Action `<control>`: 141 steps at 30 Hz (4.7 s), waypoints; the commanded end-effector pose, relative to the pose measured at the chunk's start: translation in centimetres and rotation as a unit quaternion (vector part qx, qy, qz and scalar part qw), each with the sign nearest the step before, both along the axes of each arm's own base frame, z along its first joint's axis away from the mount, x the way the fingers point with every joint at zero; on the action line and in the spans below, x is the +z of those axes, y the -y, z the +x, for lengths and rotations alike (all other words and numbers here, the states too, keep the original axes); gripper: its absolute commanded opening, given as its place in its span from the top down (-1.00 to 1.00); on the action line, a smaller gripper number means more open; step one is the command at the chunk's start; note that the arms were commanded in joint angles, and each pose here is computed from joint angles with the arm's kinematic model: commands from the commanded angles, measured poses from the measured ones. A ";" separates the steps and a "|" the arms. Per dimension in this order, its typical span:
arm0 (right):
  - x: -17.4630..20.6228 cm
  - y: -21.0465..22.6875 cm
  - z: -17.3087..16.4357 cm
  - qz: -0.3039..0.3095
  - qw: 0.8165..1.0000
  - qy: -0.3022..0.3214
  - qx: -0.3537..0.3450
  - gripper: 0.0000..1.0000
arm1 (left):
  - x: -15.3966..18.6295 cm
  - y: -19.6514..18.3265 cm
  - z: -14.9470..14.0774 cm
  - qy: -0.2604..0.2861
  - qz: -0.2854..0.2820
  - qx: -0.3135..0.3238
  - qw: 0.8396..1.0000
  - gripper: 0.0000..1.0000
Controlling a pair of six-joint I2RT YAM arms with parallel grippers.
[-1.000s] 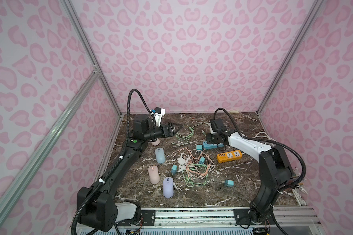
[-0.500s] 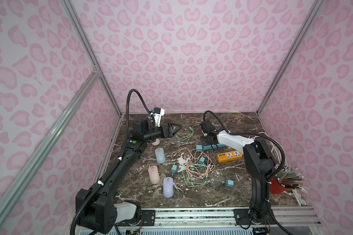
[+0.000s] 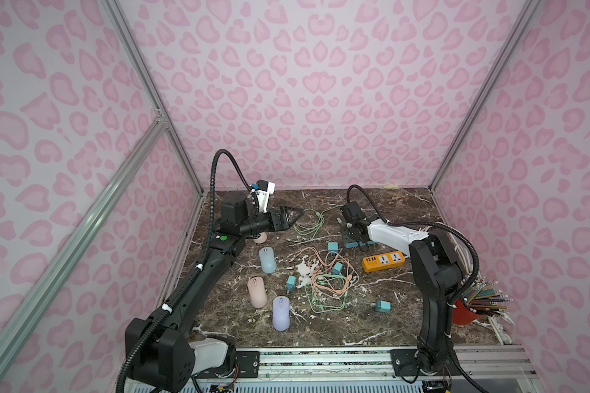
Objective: Unplug the wireless mouse
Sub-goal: Move the socket to the center of the board, then adjust the power cord at the center of the board.
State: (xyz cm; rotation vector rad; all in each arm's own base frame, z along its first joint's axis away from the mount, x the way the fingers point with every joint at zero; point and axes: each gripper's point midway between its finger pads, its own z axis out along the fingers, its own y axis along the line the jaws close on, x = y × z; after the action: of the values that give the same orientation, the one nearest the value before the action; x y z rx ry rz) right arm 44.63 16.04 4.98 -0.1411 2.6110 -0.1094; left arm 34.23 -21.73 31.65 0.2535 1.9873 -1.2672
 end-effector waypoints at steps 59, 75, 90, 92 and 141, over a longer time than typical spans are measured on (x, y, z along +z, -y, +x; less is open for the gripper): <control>0.2 -3.9 -18.8 0.139 0.987 0.051 0.068 0.13 | -16.8 11.2 -8.7 -0.113 0.076 -0.124 0.983 -0.97; 10.9 0.3 -21.2 0.283 0.927 0.244 0.029 0.06 | -21.4 14.0 -6.6 -0.125 0.076 -0.153 0.977 -0.92; 11.4 2.6 -22.7 0.297 0.920 0.254 0.012 0.02 | -22.7 17.2 -3.7 -0.136 0.050 -0.154 0.977 -0.87; 11.1 2.8 -22.7 0.296 0.921 0.252 0.011 0.02 | -21.8 17.1 -3.8 -0.130 0.052 -0.156 0.978 -0.87; 7.3 3.5 -22.0 0.280 0.934 0.221 0.008 0.04 | -25.8 16.4 -9.8 -0.069 0.291 -0.217 0.929 -0.92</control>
State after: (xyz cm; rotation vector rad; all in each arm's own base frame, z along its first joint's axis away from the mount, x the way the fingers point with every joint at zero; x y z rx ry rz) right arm 22.53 12.44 12.06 0.0635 2.1107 0.5377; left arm 23.88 -37.59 5.45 0.9496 2.5276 -0.8991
